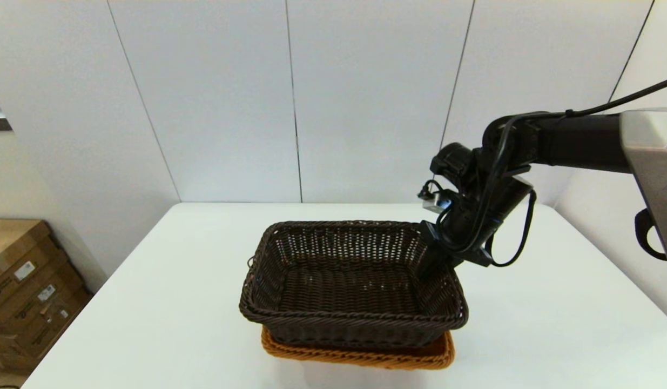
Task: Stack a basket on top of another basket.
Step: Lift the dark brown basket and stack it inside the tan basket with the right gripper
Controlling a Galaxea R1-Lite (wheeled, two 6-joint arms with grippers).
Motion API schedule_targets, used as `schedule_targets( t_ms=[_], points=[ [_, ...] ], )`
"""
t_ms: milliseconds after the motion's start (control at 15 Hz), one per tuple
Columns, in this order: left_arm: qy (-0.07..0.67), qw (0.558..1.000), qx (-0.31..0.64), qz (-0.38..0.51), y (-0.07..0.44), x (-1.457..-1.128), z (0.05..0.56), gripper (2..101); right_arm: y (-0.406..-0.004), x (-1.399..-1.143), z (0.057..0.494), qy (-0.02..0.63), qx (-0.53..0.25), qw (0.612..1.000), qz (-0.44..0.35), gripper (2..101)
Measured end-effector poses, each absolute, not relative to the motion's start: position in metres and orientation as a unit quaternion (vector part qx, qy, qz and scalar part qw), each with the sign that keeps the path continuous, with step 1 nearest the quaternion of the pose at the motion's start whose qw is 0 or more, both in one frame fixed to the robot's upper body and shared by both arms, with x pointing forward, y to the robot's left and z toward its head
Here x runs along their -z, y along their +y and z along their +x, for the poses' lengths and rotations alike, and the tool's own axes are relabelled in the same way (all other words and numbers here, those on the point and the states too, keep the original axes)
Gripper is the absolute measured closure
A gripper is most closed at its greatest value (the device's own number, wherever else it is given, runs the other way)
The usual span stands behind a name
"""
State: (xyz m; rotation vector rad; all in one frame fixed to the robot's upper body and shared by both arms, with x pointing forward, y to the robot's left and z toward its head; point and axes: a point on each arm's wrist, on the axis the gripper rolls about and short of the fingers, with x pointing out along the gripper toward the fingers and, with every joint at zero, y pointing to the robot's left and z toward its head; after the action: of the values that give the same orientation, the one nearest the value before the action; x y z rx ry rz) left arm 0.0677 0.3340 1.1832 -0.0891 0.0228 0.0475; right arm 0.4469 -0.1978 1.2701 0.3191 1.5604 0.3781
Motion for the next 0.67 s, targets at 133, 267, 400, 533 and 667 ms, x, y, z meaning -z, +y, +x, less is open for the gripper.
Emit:
schedule_targets(
  t_ms=[133,267,400,533,667],
  points=[
    [0.011,0.999,-0.024,-0.044,0.334,-1.183,0.068,5.4,-0.199,-1.267,0.449,0.697,-0.170,0.682,0.140,86.6],
    [0.011,0.999,-0.024,-0.044,0.334,-1.183,0.068,5.4,-0.201,-1.264,0.450,0.700,-0.168,0.680,0.139,86.6],
    [0.011,0.999,-0.024,-0.045,0.334,-1.183,0.068,5.4,-0.204,-1.263,0.452,0.699,-0.166,0.681,0.139,86.6],
    [0.011,0.999,-0.024,-0.045,0.334,-1.183,0.068,5.4,-0.209,-1.263,0.454,0.698,-0.164,0.683,0.140,86.6],
    [0.011,0.999,-0.024,-0.044,0.334,-1.183,0.068,5.4,-0.214,-1.260,0.457,0.700,-0.158,0.682,0.145,86.6]
  ],
)
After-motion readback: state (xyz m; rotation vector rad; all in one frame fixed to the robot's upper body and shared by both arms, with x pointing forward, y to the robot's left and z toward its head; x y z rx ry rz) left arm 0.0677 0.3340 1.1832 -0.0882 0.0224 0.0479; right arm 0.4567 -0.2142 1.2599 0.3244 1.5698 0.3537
